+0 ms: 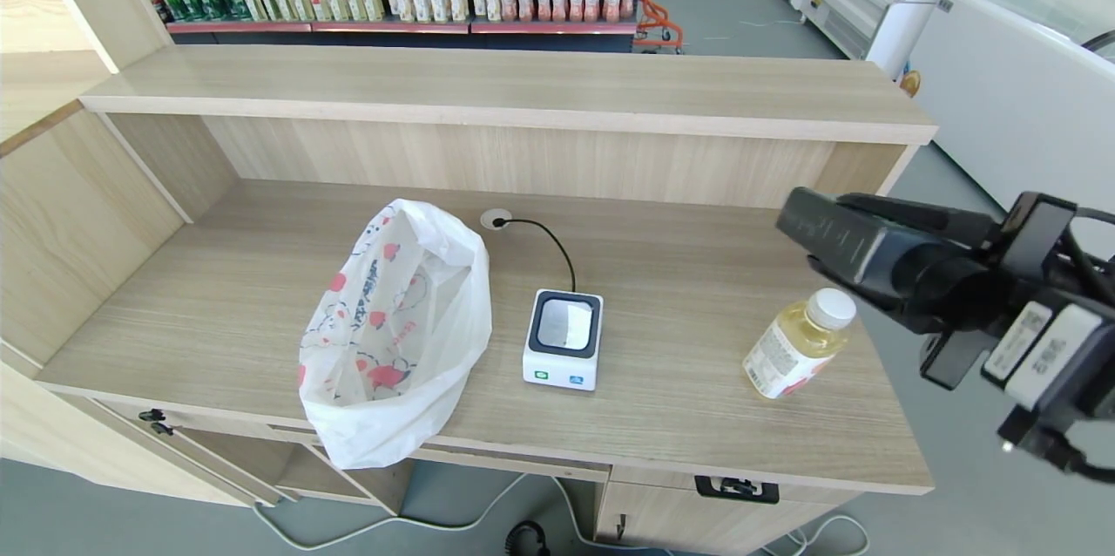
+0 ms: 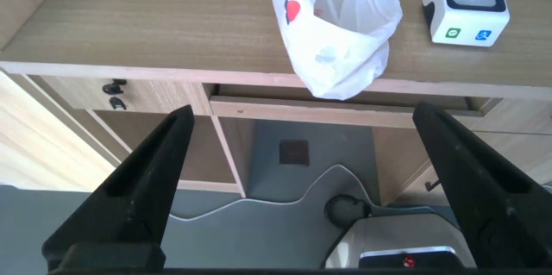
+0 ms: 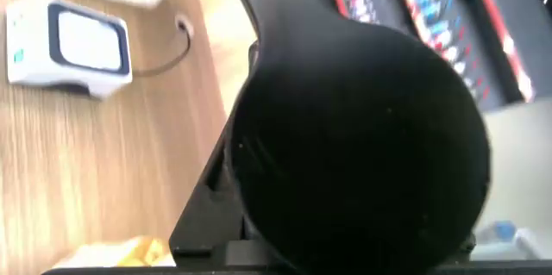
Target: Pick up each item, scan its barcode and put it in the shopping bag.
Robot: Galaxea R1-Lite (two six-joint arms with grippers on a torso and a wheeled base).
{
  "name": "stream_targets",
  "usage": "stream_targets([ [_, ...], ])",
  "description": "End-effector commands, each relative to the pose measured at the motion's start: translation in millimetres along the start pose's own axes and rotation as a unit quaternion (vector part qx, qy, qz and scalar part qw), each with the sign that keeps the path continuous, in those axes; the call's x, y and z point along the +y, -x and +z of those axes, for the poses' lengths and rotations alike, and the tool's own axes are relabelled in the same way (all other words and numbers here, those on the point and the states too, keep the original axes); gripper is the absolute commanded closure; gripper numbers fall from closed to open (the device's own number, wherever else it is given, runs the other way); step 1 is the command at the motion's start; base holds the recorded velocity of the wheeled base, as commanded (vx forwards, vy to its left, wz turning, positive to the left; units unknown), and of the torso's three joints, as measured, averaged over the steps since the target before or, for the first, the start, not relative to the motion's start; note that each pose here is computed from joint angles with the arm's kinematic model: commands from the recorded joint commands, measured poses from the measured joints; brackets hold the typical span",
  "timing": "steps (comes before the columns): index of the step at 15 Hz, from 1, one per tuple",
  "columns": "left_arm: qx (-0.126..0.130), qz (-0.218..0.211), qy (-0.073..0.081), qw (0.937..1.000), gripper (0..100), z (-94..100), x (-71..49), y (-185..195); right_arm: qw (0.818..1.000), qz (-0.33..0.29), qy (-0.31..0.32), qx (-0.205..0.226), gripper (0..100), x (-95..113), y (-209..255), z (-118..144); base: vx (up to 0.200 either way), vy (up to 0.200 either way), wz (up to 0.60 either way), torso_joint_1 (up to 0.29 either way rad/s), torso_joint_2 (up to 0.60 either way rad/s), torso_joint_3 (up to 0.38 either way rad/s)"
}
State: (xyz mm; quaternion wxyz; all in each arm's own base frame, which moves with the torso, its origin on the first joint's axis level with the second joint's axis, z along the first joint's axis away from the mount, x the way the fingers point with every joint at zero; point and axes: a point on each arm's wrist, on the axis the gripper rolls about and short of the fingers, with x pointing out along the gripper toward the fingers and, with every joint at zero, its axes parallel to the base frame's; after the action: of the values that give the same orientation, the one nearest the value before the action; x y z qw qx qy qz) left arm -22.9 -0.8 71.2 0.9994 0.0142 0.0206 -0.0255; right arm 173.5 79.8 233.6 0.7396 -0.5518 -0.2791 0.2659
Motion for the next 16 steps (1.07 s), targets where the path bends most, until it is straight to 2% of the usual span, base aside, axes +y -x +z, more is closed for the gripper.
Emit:
stream_targets([
  [1,0.0,0.0,0.0,1.0,0,0.0,0.0,0,0.991,0.008,-0.085,0.1,100,-2,36,-35,0.0,0.0,0.0,0.0,0.0,0.0],
  [2,0.0,0.0,0.0,1.0,0,0.0,0.0,0,0.988,0.027,-0.123,0.091,100,0,39,-35,0.0,0.0,0.0,0.0,0.0,0.0],
  [4,0.0,0.0,0.0,1.0,0,0.0,0.0,0,0.962,0.024,-0.267,0.061,100,-14,37,-26,0.0,0.0,0.0,0.0,0.0,0.0],
  [5,0.0,0.0,0.0,1.0,0,0.0,0.0,0,0.939,0.009,-0.338,0.058,100,-22,34,-24,0.0,0.0,0.0,0.0,0.0,0.0],
  [6,0.0,0.0,0.0,1.0,0,0.0,0.0,0,0.909,-0.01,-0.411,0.072,100,-29,31,-24,0.0,0.0,0.0,0.0,0.0,0.0],
  [7,0.0,0.0,0.0,1.0,0,0.0,0.0,0,0.858,-0.032,-0.504,0.092,100,-37,27,-23,0.0,0.0,0.0,0.0,0.0,0.0],
  [8,0.0,0.0,0.0,1.0,0,0.0,0.0,0,0.797,-0.037,-0.595,0.097,100,-44,19,-21,0.0,0.0,0.0,0.0,0.0,0.0],
  [9,0.0,0.0,0.0,1.0,0,0.0,0.0,0,0.745,-0.037,-0.659,0.097,100,-50,8,-24,0.0,0.0,0.0,0.0,0.0,0.0],
  [11,0.0,0.0,0.0,1.0,0,0.0,0.0,0,0.63,-0.041,-0.771,0.086,100,-59,-20,-39,0.0,0.0,0.0,0.0,0.0,0.0],
  [13,0.0,0.0,0.0,1.0,0,0.0,0.0,0,0.555,-0.02,-0.828,0.076,100,-59,-37,-45,0.0,0.0,0.0,0.0,0.0,0.0],
  [14,0.0,0.0,0.0,1.0,0,0.0,0.0,0,0.54,0.0,-0.838,0.077,100,-55,-39,-47,0.0,0.0,0.0,0.0,0.0,0.0],
  [16,0.0,0.0,0.0,1.0,0,0.0,0.0,0,0.537,0.023,-0.839,0.08,100,-46,-43,-44,0.0,0.0,0.0,0.0,0.0,0.0],
])
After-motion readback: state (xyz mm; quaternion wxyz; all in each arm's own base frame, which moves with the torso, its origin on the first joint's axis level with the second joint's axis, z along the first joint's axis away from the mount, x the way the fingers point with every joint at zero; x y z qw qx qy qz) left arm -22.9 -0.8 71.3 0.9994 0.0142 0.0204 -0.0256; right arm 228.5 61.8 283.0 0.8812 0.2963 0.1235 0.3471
